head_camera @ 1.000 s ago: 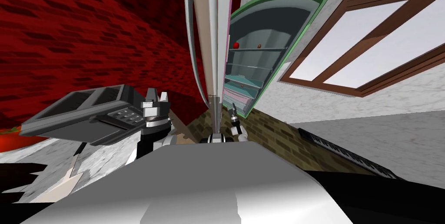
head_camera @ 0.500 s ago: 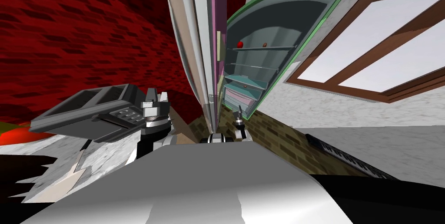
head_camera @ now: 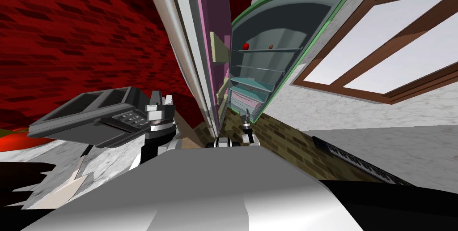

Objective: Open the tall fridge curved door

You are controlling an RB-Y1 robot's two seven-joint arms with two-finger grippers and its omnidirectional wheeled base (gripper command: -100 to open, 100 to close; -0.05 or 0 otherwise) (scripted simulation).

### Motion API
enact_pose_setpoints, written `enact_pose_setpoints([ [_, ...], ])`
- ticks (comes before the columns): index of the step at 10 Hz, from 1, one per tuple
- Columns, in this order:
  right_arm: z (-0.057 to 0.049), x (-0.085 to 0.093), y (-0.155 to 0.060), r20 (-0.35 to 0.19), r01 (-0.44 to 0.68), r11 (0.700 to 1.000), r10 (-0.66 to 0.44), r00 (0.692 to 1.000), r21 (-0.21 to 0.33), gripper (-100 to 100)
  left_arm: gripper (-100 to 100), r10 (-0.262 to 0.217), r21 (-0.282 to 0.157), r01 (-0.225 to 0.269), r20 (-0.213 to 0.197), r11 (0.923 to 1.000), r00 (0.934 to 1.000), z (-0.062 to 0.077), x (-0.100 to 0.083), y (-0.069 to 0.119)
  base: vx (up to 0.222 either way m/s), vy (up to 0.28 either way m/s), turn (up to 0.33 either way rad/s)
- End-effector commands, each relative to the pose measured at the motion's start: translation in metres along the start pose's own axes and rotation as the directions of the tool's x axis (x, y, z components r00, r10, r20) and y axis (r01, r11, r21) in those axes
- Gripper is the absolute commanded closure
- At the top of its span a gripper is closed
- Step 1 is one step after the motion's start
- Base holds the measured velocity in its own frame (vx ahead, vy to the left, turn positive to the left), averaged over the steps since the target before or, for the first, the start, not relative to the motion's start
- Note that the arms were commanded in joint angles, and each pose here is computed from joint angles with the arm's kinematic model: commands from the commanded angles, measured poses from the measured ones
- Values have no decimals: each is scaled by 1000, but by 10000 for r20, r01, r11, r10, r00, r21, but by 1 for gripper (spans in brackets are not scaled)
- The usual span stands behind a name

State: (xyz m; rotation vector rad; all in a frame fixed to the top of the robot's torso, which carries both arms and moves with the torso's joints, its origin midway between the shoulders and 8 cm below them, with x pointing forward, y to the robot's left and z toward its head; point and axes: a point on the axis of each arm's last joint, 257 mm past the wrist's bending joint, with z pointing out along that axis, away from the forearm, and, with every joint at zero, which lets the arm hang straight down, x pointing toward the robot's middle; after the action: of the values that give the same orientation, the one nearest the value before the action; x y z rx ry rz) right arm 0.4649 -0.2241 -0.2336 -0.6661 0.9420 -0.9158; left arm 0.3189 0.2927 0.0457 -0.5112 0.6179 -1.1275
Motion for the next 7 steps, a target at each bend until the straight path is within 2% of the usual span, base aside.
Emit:
enact_pose_setpoints([
  [1, 0, 0, 0, 0, 0, 10000, 0, 10000, 0, -100, 0, 0, 0, 0, -1, 10000, 10000, 0, 0, 0, 27, -22, 90],
  [2, 12, 1, -3, 26, -7, 10000, 7, 10000, -15, -100, 0, 1, 0, -1, -1, 10000, 10000, 0, 0, 0, 10, 0, -2],
  [5, 30, 2, -7, 61, -16, 10000, 16, 10000, -31, -100, 0, 0, 0, 0, 0, 10000, 10000, 0, 0, 0, -5, 5, -22],
  [6, 26, 2, -7, 68, -9, 10000, 9, 10000, -12, -100, 0, 0, 0, 0, 0, 10000, 10000, 0, 0, 0, 0, 0, 0],
  [7, 15, -8, 10, 409, -57, 9962, 93, 9991, -870, -100, 0, 0, 0, 0, 0, 10000, 10000, 0, 0, 0, 67, -41, 11],
])
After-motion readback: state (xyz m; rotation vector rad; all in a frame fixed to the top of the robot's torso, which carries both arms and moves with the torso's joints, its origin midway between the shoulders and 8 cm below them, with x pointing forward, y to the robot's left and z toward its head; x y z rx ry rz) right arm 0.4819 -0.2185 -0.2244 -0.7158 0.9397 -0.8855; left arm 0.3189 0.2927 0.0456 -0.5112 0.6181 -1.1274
